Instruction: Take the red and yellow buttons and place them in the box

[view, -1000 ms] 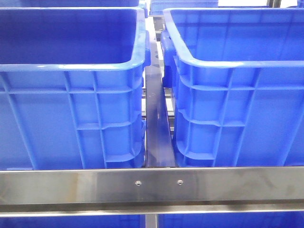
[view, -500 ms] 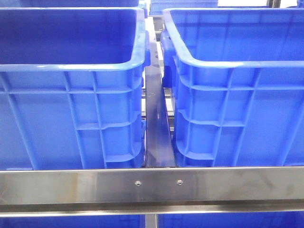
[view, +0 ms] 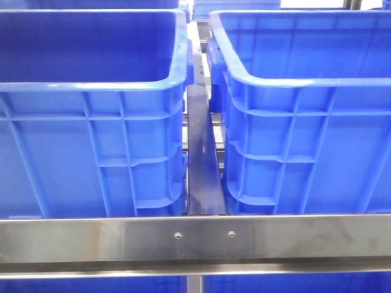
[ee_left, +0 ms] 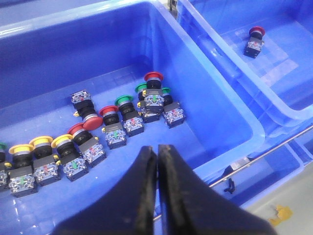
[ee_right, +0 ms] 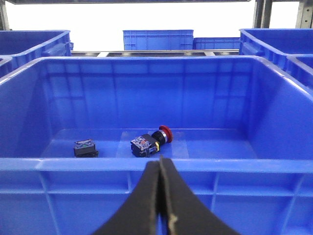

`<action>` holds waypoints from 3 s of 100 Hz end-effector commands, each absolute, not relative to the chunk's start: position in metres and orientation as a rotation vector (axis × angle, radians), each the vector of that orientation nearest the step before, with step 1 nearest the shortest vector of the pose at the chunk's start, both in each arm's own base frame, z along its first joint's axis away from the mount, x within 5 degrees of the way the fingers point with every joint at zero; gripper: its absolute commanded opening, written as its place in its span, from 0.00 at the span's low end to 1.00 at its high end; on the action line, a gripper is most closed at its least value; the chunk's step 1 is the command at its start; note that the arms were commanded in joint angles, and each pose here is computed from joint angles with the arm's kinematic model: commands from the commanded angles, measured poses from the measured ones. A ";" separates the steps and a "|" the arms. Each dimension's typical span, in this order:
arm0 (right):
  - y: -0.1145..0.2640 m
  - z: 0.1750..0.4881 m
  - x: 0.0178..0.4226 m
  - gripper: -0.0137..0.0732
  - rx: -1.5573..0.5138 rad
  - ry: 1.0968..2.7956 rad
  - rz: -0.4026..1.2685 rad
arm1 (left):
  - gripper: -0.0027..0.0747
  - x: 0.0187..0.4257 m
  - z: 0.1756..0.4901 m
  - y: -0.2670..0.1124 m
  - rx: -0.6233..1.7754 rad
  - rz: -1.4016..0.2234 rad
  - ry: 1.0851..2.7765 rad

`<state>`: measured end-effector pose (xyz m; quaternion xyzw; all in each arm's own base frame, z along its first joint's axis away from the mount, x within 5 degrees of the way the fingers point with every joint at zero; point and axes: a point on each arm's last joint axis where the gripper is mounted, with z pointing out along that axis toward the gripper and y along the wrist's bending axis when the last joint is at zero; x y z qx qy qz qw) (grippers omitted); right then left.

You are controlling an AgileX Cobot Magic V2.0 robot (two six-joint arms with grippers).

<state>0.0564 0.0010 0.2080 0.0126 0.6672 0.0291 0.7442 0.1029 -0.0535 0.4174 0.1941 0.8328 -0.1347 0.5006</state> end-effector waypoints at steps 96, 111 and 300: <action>0.001 0.216 0.053 0.09 0.024 1.361 0.057 | 0.01 0.105 0.437 -0.051 0.440 -0.288 1.826; 0.001 0.216 0.053 0.09 0.024 1.361 0.057 | 0.01 0.105 0.426 -0.047 0.432 -0.241 1.678; 0.001 0.216 0.053 0.09 0.024 1.361 0.057 | 0.01 0.052 0.221 -0.004 0.113 0.007 1.359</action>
